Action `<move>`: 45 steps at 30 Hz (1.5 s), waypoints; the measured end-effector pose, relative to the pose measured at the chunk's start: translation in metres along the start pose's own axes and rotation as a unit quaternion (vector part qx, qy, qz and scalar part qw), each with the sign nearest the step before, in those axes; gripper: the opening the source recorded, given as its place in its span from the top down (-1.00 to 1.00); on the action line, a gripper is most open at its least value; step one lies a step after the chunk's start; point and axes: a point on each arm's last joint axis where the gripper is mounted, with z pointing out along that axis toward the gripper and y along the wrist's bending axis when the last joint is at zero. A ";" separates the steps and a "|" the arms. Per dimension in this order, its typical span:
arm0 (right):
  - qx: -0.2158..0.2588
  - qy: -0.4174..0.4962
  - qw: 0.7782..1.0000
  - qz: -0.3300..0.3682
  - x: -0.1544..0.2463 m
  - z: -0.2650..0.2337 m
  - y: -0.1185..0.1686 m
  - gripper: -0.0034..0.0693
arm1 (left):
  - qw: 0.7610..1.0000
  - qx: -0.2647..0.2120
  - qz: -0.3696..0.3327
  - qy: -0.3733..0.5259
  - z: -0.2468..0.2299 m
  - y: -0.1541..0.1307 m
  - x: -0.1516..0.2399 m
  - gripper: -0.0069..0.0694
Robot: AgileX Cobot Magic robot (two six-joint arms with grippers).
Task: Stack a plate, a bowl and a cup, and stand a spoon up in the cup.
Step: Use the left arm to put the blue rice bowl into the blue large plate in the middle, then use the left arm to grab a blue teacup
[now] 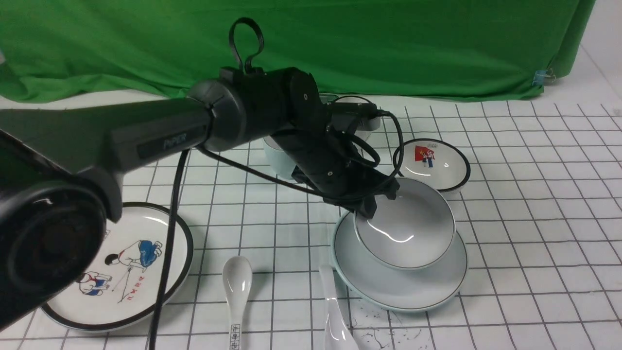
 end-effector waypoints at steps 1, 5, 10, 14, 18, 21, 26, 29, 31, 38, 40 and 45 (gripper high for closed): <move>-0.001 0.003 1.000 -0.001 0.001 0.001 0.000 0.78 | 1.000 0.001 -0.002 0.001 0.001 0.000 0.000 0.83; -0.005 0.021 1.000 -0.005 0.006 0.011 0.003 0.78 | 1.000 0.003 -0.007 -0.005 0.002 0.000 -0.001 0.82; -0.010 0.040 0.999 -0.009 0.012 0.020 0.006 0.78 | 1.000 0.003 -0.011 0.003 0.007 0.002 0.002 0.77; -0.010 0.040 0.999 -0.009 0.012 0.020 0.006 0.77 | 1.000 0.003 -0.018 0.013 0.013 0.004 0.004 0.67; -0.010 0.040 0.999 -0.009 0.012 0.020 0.006 0.77 | 1.000 0.004 -0.016 0.021 0.012 0.004 0.005 0.34; -0.010 0.040 0.999 -0.009 0.012 0.020 0.006 0.76 | 1.000 -0.006 0.008 0.028 0.001 0.001 0.000 0.02; -0.008 0.035 0.999 -0.010 0.011 0.020 0.006 0.74 | 0.995 -0.060 0.077 0.010 -0.060 -0.015 -0.029 -0.49; -0.005 0.023 1.000 -0.010 0.009 0.020 0.005 0.73 | 0.985 -0.127 0.111 -0.018 -0.103 -0.021 -0.044 -0.62; -0.004 0.016 1.000 -0.010 0.007 0.020 0.005 0.73 | 0.978 -0.169 0.121 -0.029 -0.121 -0.019 -0.050 -0.64; -0.001 0.001 1.000 -0.010 0.005 0.021 0.004 0.73 | 0.972 -0.226 0.065 -0.024 -0.135 0.035 -0.055 -0.62; 0.000 0.001 1.000 -0.010 0.005 0.021 0.004 0.72 | 0.975 -0.218 0.035 -0.025 -0.129 0.058 -0.056 -0.61; 0.000 -0.001 1.000 -0.010 0.004 0.021 0.004 0.72 | 0.977 -0.210 -0.018 -0.031 -0.105 0.109 -0.056 -0.57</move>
